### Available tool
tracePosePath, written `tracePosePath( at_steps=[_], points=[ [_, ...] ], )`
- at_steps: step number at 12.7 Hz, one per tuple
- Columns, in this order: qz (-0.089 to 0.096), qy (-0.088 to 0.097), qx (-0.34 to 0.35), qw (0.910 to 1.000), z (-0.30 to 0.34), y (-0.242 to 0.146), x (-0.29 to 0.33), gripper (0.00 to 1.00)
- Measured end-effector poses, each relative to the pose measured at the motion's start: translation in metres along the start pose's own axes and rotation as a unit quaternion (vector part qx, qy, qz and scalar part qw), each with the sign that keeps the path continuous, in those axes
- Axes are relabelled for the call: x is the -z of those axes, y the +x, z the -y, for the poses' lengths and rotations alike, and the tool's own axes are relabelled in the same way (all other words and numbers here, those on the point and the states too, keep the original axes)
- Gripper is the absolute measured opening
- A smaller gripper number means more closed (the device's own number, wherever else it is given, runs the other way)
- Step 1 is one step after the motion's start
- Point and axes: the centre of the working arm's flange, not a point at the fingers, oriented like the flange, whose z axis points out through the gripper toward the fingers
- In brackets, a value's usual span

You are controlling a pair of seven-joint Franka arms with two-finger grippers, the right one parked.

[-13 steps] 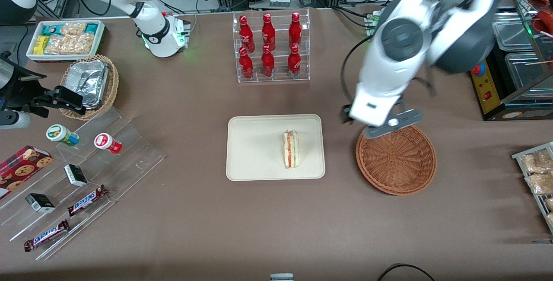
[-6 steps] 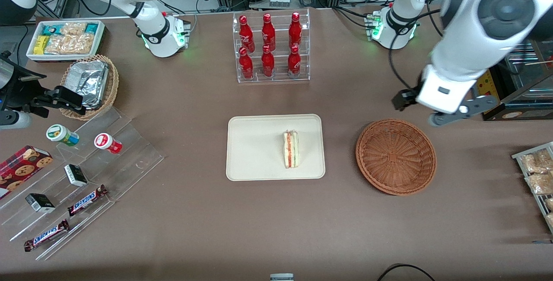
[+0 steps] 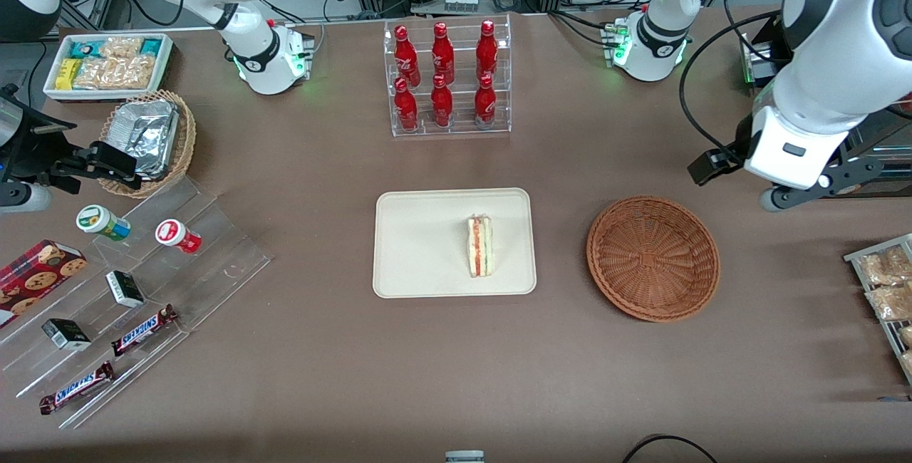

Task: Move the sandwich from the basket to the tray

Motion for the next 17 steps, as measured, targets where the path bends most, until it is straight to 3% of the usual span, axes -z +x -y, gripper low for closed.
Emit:
tracePosePath(
  at_steps=[9, 11, 17],
  points=[
    [0.012, -0.048, -0.053, 0.9973, 0.157, 0.033, 0.018, 1.0],
    [0.013, -0.055, -0.072, 0.9958, 0.169, 0.036, 0.016, 1.0],
    [0.014, -0.053, -0.118, 0.9914, 0.151, 0.032, 0.014, 1.0]
  ],
)
